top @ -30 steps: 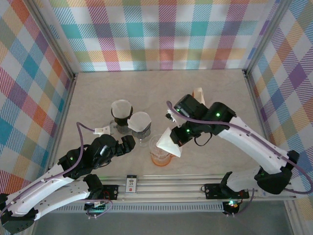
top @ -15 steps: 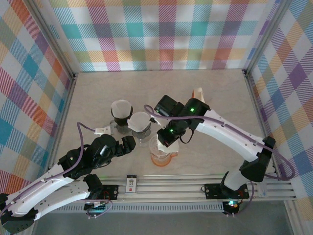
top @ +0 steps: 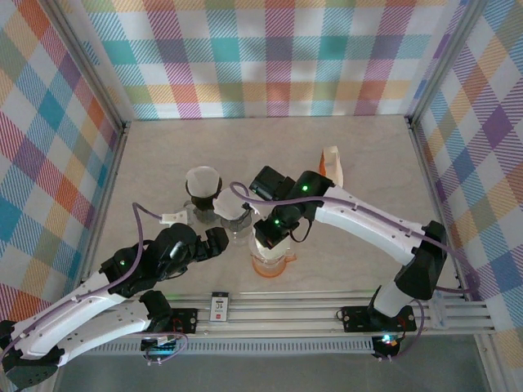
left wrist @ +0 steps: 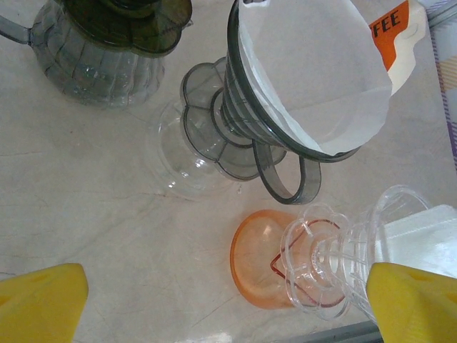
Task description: Place the coffee filter in the dripper
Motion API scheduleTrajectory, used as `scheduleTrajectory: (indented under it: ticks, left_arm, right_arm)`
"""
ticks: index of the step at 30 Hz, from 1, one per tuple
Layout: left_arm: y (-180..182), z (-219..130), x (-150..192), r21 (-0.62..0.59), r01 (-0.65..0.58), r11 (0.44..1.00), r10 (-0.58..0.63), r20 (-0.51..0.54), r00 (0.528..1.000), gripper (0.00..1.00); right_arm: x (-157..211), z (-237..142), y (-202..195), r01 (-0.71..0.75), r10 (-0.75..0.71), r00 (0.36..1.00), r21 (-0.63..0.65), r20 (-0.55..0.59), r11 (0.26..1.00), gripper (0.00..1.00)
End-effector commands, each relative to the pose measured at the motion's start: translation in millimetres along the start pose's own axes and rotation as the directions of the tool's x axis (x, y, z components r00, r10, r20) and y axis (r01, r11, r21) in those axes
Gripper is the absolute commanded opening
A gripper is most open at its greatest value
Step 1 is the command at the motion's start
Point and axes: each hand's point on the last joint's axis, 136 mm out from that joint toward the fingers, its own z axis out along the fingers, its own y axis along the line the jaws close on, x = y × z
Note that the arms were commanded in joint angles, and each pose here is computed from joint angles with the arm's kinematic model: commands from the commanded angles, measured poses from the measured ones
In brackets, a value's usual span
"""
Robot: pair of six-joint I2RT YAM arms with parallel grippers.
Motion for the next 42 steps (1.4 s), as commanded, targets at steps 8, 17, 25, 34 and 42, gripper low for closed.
scheduleTrajectory:
  ticks: [8,17,25,34,42]
  left_arm:
    - [-4.4,1.6,1.1,0.017,-0.006,1.000,0.006,-0.007,1.000,1.00]
    - [-18.4,-0.4,-1.7,0.059,-0.006,0.998,0.007,-0.018,1.000,1.00]
    - [-70.8,12.2,4.3,0.167,-0.101,0.981,0.123,-0.127,0.984,0.78]
    - [-87.5,28.9,16.6,0.186,-0.134,0.973,0.169,-0.188,0.968,0.44]
    - [-88.0,36.2,24.6,0.182,-0.132,0.974,0.172,-0.222,0.960,0.41]
  right_arm:
    - [-3.6,5.9,5.4,0.000,0.001,0.999,-0.036,0.053,0.999,0.30]
    - [-3.5,-26.3,4.5,0.005,-0.001,0.984,-0.020,0.177,1.000,0.59]
    - [7.9,-46.3,-36.9,-0.111,0.086,0.963,0.085,0.256,0.990,0.65]
    - [28.9,-22.0,-66.6,-0.159,0.130,0.975,0.162,0.179,0.974,0.46]
    - [35.4,-10.3,-65.3,-0.144,0.123,0.982,0.147,0.144,0.979,0.65]
